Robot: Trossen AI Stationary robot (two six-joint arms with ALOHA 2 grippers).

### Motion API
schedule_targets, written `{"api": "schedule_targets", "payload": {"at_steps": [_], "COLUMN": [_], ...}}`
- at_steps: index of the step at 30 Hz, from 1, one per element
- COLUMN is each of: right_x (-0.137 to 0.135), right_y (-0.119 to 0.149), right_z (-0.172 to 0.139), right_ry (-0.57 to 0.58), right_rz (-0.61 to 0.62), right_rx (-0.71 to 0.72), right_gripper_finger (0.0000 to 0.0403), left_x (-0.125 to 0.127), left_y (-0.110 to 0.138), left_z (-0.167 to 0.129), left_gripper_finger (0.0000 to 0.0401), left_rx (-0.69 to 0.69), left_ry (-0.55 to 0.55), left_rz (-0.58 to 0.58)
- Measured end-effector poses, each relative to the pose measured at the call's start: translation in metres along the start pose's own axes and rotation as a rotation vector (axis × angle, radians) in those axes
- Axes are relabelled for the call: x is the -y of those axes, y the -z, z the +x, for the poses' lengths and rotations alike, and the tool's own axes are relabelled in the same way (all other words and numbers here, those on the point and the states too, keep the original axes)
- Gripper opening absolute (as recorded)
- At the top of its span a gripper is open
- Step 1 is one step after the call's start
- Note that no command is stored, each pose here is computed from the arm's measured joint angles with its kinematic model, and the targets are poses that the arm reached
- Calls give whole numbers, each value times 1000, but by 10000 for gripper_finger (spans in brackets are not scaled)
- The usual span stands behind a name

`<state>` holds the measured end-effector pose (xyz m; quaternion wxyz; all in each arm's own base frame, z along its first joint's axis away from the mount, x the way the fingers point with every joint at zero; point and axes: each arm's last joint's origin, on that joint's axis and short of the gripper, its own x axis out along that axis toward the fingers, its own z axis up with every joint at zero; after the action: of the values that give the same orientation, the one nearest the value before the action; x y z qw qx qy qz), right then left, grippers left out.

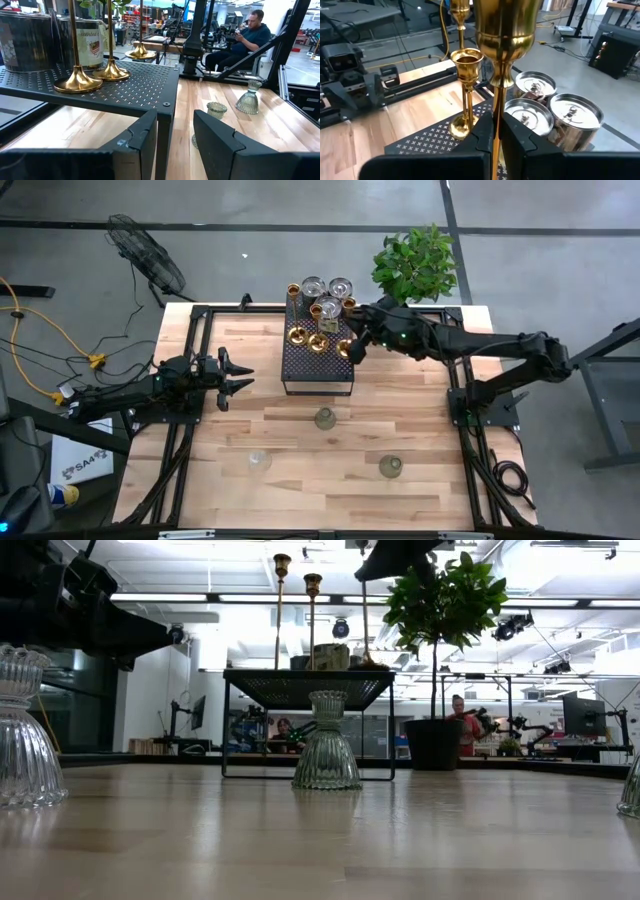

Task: Pick & Place candle stick holders
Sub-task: Put the gold candle holder on the shelf

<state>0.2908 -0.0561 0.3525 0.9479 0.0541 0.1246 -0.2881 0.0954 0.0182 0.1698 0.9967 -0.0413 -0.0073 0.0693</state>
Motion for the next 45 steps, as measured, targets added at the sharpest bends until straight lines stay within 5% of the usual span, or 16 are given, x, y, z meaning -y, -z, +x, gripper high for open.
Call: {"api": "schedule_targets", "payload": {"at_steps": [45], "right_x": [29], "right_y": [7], "right_z": [42], "right_ry": [15], "right_rz": [9], "right_rx": [-12], "right_gripper_finger": [9], "left_x": [0], "left_y": [0], "left_z": [0], "left_gripper_finger": [125], "left_rx": [0], "left_ry": [0], "left_rz": [0]}}
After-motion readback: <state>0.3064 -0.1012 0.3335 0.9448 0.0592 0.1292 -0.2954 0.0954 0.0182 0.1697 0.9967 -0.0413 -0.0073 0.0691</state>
